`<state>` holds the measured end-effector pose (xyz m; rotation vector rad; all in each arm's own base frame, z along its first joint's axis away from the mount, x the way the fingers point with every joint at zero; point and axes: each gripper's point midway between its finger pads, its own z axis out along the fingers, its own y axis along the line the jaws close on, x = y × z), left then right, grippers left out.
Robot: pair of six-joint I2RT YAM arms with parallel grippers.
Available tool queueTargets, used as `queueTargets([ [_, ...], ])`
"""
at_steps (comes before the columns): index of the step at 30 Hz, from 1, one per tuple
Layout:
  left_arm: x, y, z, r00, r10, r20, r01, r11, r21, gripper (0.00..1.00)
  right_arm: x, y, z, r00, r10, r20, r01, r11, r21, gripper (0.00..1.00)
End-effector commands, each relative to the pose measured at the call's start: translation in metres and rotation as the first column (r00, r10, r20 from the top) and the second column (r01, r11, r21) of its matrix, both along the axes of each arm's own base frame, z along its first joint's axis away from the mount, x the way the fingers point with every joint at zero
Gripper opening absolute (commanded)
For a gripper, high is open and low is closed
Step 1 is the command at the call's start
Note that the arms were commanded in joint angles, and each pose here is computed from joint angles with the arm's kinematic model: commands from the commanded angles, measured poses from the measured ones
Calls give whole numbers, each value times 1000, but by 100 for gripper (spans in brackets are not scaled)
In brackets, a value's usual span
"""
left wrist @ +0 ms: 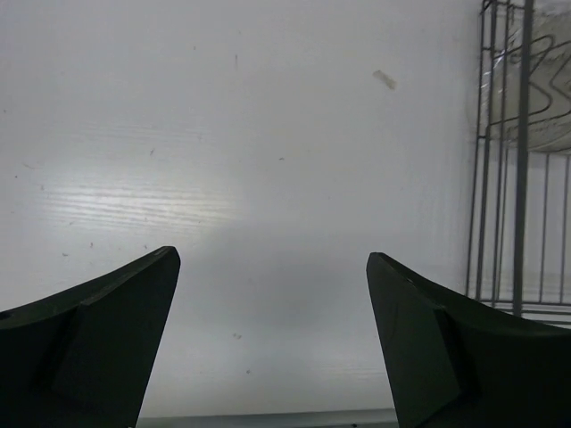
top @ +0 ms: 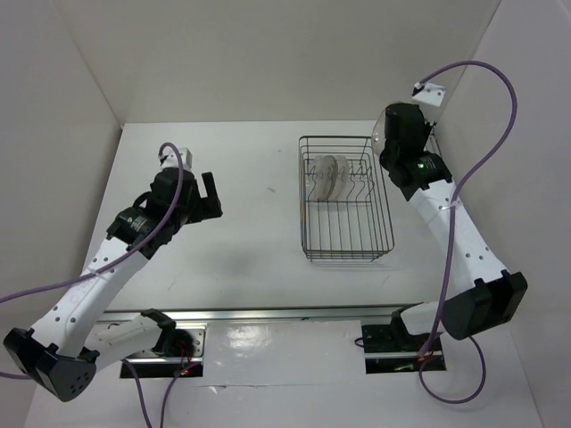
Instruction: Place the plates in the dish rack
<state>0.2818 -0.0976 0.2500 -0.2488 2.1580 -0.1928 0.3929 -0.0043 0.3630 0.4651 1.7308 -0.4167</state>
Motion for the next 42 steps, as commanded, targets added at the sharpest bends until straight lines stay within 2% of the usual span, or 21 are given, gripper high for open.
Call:
queueTargets([
  [1,-3,7,-7,1000,-15,-10,16,998,57,100,4,-11,-28,996,2,-93,-5,1000,-31,0],
  [12,-3,-1,-12,998,-67,-6,67,998,13,100,37,0,-104,974,4,-225,-17,998,-53,0],
  [18,-5,-3,-11,997,-77,1,77,997,2,100,39,12,-133,958,4,-287,-31,996,-88,0],
  [39,-5,-5,-8,995,-96,14,96,995,-11,100,50,34,-154,948,-16,-319,-33,988,-149,0],
  [42,-5,-5,-8,995,-96,14,96,995,-11,100,54,41,-161,943,-8,-333,-46,987,-154,3],
])
